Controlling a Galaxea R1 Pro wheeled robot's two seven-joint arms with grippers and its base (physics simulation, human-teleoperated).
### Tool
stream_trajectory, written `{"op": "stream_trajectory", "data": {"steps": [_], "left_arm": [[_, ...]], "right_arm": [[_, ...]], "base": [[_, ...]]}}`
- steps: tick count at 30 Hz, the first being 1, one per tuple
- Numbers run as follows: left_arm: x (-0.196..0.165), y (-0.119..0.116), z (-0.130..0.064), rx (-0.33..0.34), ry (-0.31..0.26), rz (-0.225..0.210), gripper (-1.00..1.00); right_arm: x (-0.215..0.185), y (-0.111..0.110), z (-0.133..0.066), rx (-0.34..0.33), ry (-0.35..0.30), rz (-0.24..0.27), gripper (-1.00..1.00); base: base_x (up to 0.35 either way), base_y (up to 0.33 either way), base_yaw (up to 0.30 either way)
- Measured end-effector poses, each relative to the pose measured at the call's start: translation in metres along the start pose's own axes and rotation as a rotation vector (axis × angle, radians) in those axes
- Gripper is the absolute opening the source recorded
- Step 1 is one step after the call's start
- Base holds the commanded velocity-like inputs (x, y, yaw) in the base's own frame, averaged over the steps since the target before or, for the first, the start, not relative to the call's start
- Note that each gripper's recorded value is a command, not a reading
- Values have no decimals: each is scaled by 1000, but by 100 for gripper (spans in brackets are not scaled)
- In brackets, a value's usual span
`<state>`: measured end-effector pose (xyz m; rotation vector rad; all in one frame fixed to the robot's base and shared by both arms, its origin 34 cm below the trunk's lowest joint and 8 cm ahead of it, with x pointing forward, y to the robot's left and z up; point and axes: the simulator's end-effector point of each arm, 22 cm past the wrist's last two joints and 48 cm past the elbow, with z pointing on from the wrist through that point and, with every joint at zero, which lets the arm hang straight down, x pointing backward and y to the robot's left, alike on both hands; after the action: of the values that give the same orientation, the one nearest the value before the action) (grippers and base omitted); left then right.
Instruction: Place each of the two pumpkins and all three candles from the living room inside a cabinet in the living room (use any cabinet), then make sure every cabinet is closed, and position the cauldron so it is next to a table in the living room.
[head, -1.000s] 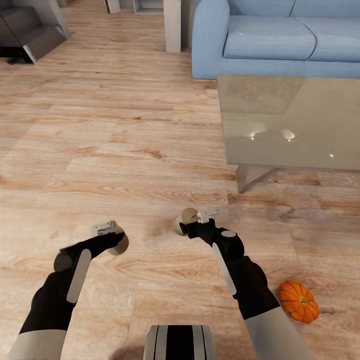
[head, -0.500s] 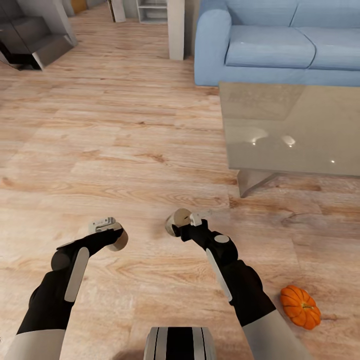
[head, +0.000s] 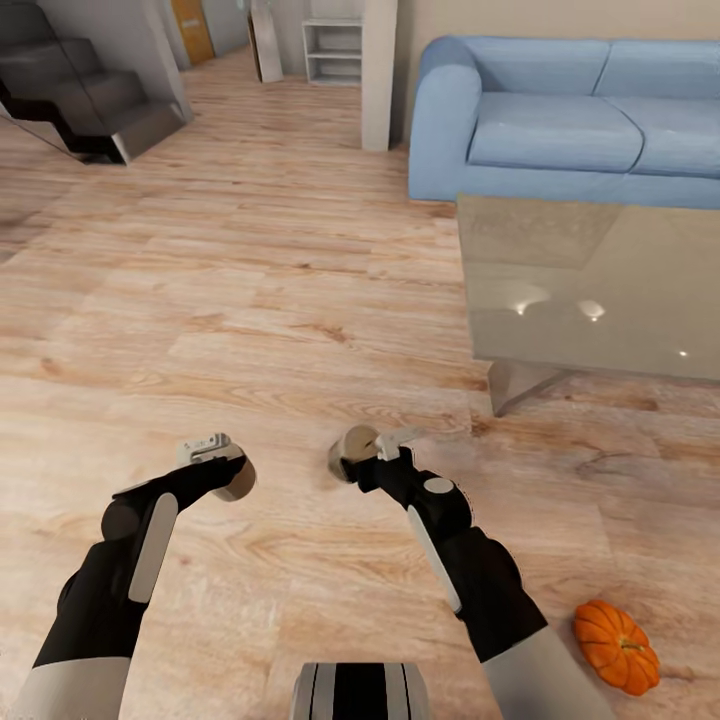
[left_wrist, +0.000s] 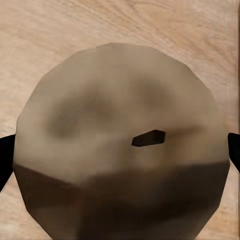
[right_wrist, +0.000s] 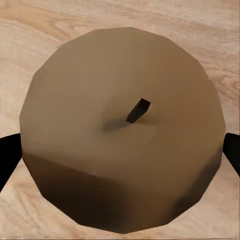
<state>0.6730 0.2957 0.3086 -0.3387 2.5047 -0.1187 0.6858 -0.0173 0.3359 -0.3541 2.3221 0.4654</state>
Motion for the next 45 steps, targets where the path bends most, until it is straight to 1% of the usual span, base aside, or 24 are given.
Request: {"op": "stream_trajectory", "data": {"steps": [2, 3, 5, 8, 12, 14, 16, 19, 20, 21, 22, 23, 24, 26, 30, 31, 33, 37, 38, 40, 41, 42, 45], "left_arm": [[-6, -2, -4, 3, -11, 0, -100], [-10, -3, -7, 4, -19, 0, -100], [-16, -4, -11, 8, -31, -4, -100], [-29, -11, -18, 24, -54, -13, -100], [-39, -18, -27, 37, -72, -18, -100], [-37, -21, -31, 42, -49, -14, -100], [-34, -23, -36, 46, -13, -8, -100], [-38, -29, -42, 58, 2, -5, -100], [-34, -45, -43, 74, 13, -8, -100], [-36, -55, -46, 112, 10, -31, -100], [-39, -46, -48, 80, 4, -14, -100], [-42, -41, -50, 63, -1, -3, -100], [-44, -43, -52, 75, -6, -11, -100], [-48, -41, -56, 70, -13, -6, -100], [-54, -42, -63, 74, -27, -6, -100], [-56, -44, -65, 77, -30, -6, -100], [-58, -45, -68, 79, -36, -6, -100], [-67, -44, -76, 74, -60, -4, -100], [-70, -41, -78, 68, -65, 0, -100], [-80, -21, -84, 33, -82, 16, -100], [-85, -13, -87, 19, -90, 16, -100], [-88, -11, -89, 20, -95, 14, -100], [-93, -14, -95, 29, -108, 10, -100]], "right_arm": [[-1, 10, -3, -10, -4, -18, -100], [-2, 16, -5, 20, -29, -47, -100], [-5, 18, -10, 53, -55, -63, -100], [-17, 27, -16, 67, -95, -59, -100], [-21, 26, -21, 97, -101, -63, -100], [-24, 32, -24, 93, -107, -75, -100], [-27, 45, -26, 75, -113, -100, -100], [-33, 57, -32, 62, -127, -129, -100], [-35, 53, -34, 90, -131, -136, -100], [-38, 48, -35, 116, -135, -138, -100], [-40, 43, -38, 143, -140, -138, -100], [-42, 43, -39, 150, -145, -136, -100], [-45, 42, -41, 156, -149, -138, -100], [-45, 41, -43, 166, -148, -140, -100], [-35, 38, -42, 177, -122, -150, -100], [-35, 37, -42, 180, -124, -153, -100], [-40, 38, -43, 182, -155, -155, -100], [-33, 38, -43, 184, -153, -157, -100], [-34, 38, -44, 184, -155, -160, -100], [-35, 40, -46, 182, -158, -163, -100], [-36, 46, -47, 173, -160, -174, -100], [-35, 63, -48, 146, -165, -213, -100], [-36, 79, -51, 124, -177, -253, -100]], "base": [[0, 0, 133], [0, 0, 135], [0, 0, 136], [0, 0, 144], [0, 0, 193], [0, 0, 227], [0, 0, 245], [0, 0, 258], [0, 0, 265], [0, 0, 267], [0, 0, 270], [0, 0, 273], [0, 0, 278], [0, 0, 282], [0, 0, 287], [0, 0, 289], [0, 0, 289], [0, 0, 290], [0, 0, 290], [0, 0, 290], [0, 0, 291], [0, 0, 292], [0, 0, 293]]}}
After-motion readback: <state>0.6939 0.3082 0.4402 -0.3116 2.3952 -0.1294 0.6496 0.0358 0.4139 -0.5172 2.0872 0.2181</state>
